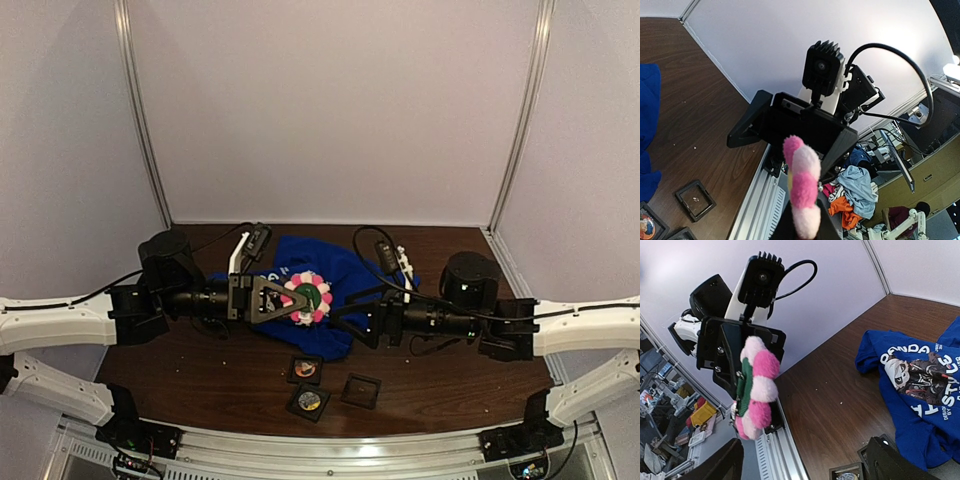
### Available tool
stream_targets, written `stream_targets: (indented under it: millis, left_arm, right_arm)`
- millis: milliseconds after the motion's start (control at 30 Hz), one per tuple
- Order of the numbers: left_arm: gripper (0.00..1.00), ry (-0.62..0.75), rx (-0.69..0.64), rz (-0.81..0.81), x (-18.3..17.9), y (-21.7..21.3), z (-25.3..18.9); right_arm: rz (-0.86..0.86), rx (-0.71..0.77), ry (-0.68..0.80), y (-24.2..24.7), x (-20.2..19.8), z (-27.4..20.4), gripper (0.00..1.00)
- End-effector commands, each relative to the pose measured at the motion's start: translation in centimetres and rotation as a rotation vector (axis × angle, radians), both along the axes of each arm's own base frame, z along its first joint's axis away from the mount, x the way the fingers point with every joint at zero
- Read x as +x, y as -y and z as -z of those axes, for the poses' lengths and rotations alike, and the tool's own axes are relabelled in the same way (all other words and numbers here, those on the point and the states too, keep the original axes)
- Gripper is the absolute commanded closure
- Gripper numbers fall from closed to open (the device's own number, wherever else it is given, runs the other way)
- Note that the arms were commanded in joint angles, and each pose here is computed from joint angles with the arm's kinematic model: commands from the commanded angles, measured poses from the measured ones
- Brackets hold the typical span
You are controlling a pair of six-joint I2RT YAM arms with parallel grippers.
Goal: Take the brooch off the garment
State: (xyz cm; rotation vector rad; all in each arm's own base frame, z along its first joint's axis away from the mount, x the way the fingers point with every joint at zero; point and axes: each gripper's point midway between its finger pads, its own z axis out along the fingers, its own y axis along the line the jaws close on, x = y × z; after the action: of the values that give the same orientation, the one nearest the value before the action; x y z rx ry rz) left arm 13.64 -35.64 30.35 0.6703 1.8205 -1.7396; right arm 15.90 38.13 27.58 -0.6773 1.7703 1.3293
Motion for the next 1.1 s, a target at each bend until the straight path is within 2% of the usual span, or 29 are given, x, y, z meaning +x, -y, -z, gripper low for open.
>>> stream_targets:
  millis: [0,133,300,567,733,933,1067]
  left_arm:
    - [1.00,0.044,0.006,-0.006,-0.1,-0.2,-0.8]
    - [1.00,0.050,0.018,-0.006,-0.1,-0.2,-0.5]
    - [1.00,0.059,0.016,0.000,-0.3,-0.3,-0.5]
    - [1.00,0.064,0.013,0.002,-0.5,-0.5,-0.4]
    - [1.00,0.063,0.010,0.012,-0.6,-0.5,-0.4]
    - [1.00,0.065,0.007,0.021,-0.7,-0.5,-0.5]
    - [1.00,0.064,0.006,0.026,-0.8,-0.4,-0.5]
  right_arm:
    - [-0.082,0.098,-0.023,-1.1,-1.0,-3.6,0.18]
    - [-0.172,0.161,-0.065,-1.7,-2.1,-4.4,0.24]
    - [-0.226,0.151,-0.116,-3.1,-2.4,-3.7,0.35]
    - [-0.244,0.164,-0.173,-4.0,-2.2,-2.9,0.61]
    - [-0.266,0.192,-0.198,-4.3,-2.3,-3.1,0.68]
    - [-0.275,0.213,-0.214,-4.3,-2.0,-3.3,0.71]
    - [-0.276,0.208,-0.216,-4.4,-2.0,-3.2,0.79]
